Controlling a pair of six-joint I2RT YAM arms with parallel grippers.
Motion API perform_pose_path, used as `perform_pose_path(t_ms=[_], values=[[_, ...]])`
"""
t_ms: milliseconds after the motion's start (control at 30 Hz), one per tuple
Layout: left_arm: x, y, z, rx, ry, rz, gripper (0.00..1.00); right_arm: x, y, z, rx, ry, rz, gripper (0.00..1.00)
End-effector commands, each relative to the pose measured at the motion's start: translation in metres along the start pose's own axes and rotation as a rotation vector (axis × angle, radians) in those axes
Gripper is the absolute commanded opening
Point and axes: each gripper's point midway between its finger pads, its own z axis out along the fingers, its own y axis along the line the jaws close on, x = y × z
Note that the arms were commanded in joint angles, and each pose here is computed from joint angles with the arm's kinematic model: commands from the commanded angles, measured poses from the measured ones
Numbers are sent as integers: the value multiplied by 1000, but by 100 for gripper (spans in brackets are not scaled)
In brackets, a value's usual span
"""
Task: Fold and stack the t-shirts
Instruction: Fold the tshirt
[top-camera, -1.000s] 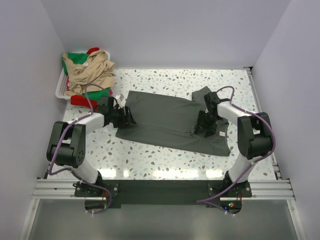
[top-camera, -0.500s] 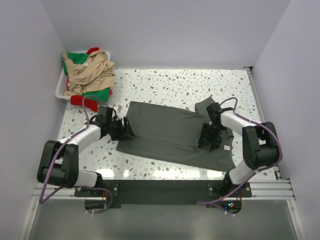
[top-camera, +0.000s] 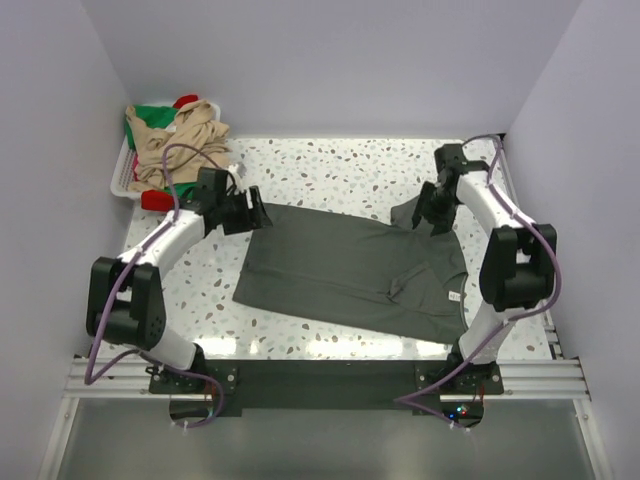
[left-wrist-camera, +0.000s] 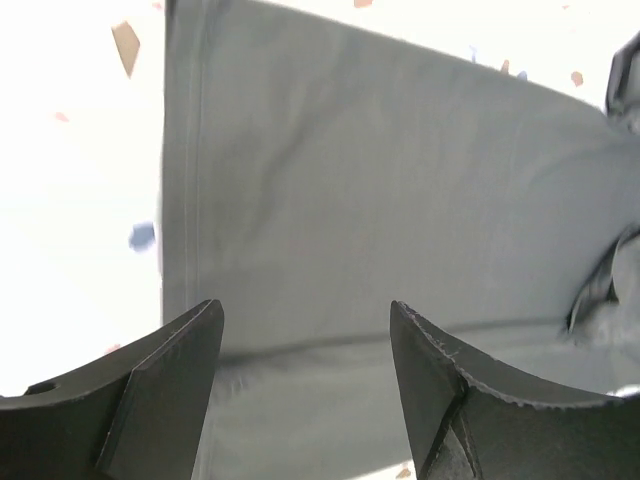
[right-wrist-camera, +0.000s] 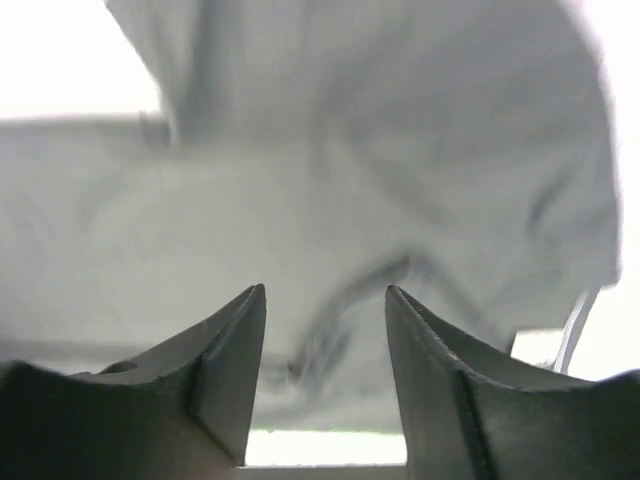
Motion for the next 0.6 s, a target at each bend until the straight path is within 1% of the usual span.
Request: perform_pose_path(t_ms=[0, 33, 67, 133, 167, 267, 300, 367, 400, 567], values=[[-40, -2, 7, -20, -77, 44, 73, -77, 4, 6, 18, -168, -42, 51], [-55, -6, 6, -21, -106, 52, 73, -90, 5, 9, 25, -193, -40, 50], [-57, -3, 13, -28, -95, 48, 73, -98, 2, 25, 52, -187, -41, 49], [-70, -7, 15, -27, -115, 53, 72, -131, 10, 24, 42, -259, -43, 47], [-70, -4, 21, -33, -106, 48, 72, -136, 9, 42, 55, -248, -48, 46], [-77, -6, 27, -23, -115, 50, 72, -162, 18, 50, 39, -297, -66, 45], [-80, -8, 27, -16, -126, 53, 72, -163, 18, 62, 39, -283, -77, 45], [-80, -8, 29, -11, -129, 56, 72, -170, 22, 67, 31, -291, -85, 45], [-82, -8, 30, -10, -137, 59, 72, -169, 22, 77, 35, -277, -92, 45], [-81, -6, 35, -13, -129, 55, 72, -171, 21, 89, 36, -281, -114, 44]])
